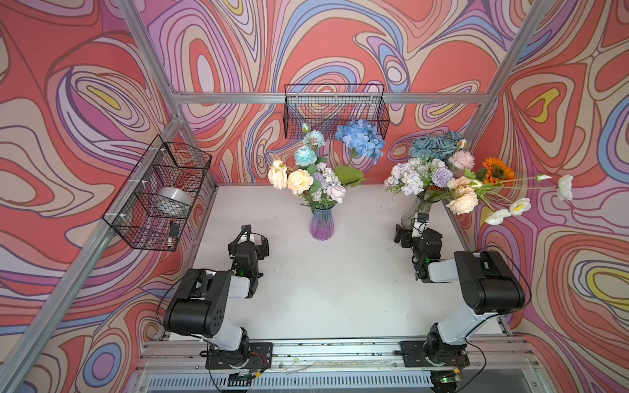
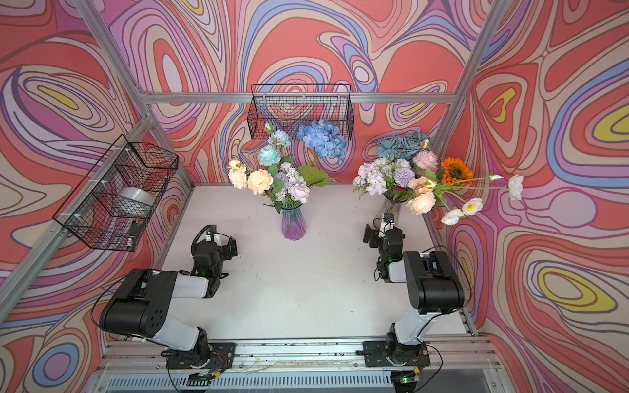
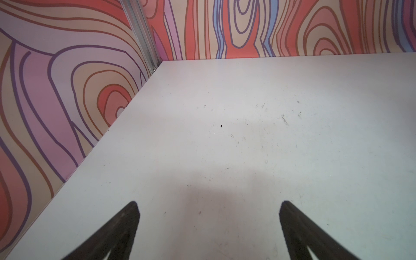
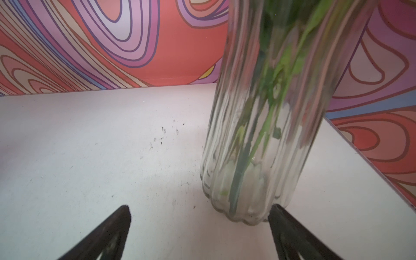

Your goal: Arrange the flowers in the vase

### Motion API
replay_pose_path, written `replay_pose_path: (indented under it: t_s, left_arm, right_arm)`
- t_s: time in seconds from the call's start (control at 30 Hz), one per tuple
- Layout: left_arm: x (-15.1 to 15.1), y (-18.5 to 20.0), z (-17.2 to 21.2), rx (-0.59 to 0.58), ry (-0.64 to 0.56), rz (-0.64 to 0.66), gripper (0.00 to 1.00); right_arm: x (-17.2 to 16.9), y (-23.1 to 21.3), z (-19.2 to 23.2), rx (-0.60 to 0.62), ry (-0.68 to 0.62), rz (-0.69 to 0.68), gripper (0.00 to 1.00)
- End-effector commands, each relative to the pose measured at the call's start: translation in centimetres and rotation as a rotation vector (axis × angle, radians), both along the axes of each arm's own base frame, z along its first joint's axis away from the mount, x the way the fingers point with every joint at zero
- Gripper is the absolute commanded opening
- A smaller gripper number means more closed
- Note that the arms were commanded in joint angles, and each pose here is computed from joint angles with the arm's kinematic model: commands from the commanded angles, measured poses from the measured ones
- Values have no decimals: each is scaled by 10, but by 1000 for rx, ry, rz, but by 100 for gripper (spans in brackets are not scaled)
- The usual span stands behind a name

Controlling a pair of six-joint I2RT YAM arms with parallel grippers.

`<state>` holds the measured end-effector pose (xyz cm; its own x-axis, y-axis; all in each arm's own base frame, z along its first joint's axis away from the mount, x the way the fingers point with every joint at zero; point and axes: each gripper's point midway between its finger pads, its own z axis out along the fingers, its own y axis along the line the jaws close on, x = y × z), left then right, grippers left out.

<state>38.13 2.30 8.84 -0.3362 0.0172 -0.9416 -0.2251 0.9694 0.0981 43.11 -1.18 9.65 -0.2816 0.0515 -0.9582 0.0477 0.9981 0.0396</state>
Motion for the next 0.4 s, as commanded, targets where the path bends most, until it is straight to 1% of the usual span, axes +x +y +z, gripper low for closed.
replay_pose_path:
  t_s: [0.0, 0.37]
  left_arm:
    - [6, 0, 6, -5, -20, -2, 100]
    - [5, 0, 6, -5, -17, -3, 100]
  right_arm:
    - [-2, 2, -3, 11, 0, 8, 98]
    - [-2, 4, -4, 6, 6, 8, 98]
